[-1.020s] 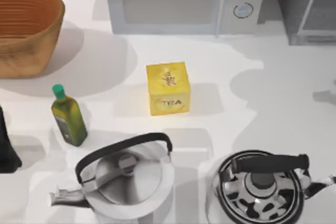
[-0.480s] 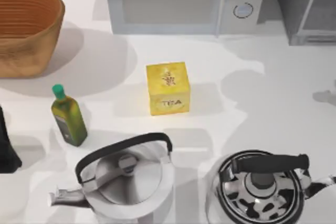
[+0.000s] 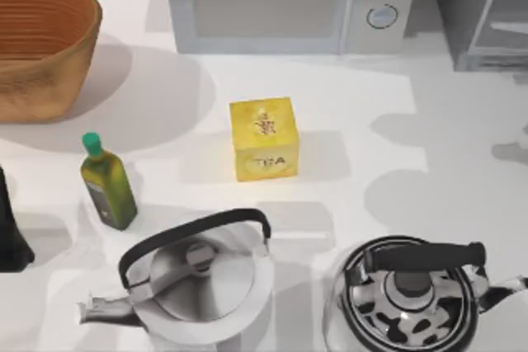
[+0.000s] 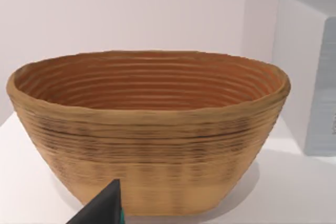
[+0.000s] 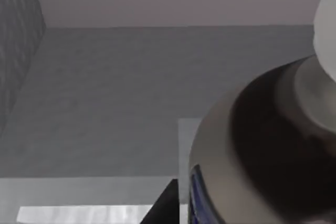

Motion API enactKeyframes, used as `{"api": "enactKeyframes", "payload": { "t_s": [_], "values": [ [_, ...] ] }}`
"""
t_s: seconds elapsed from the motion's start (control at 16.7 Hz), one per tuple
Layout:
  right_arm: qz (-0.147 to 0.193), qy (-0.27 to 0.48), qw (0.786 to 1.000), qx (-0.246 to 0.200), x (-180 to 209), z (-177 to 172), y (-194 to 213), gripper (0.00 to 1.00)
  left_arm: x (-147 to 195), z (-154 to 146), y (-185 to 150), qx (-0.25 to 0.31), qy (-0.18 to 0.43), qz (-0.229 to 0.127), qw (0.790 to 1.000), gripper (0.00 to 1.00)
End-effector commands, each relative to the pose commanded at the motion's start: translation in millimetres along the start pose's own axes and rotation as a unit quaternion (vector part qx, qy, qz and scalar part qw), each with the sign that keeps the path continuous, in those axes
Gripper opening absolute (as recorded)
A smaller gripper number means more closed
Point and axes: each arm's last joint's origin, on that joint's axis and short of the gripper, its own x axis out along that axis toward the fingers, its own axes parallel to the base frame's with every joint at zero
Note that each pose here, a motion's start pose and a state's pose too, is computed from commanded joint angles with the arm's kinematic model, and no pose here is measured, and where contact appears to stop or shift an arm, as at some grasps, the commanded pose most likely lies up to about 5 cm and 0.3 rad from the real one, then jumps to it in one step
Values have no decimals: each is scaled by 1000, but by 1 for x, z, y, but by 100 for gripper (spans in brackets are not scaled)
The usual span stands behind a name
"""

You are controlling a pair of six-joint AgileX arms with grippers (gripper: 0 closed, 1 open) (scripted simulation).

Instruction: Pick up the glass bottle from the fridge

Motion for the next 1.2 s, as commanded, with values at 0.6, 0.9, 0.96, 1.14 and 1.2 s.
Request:
{"api": "enactKeyframes", "payload": {
  "t_s": [0.6,0.9,0.96,1.14,1.2],
  "values": [
    [9,-22,1000,-7,-27,1,8,0,0,0,0,0,0,0,1000,100],
    [52,-82,995,-25,-71,22,56,0,0,0,0,0,0,0,1000,100],
    [63,-97,993,-28,-87,24,68,0,0,0,0,0,0,0,1000,100],
    [85,-144,985,-32,-147,18,95,0,0,0,0,0,0,0,1000,100],
    [88,-159,983,-32,-168,10,101,0,0,0,0,0,0,0,1000,100]
  ]
}}
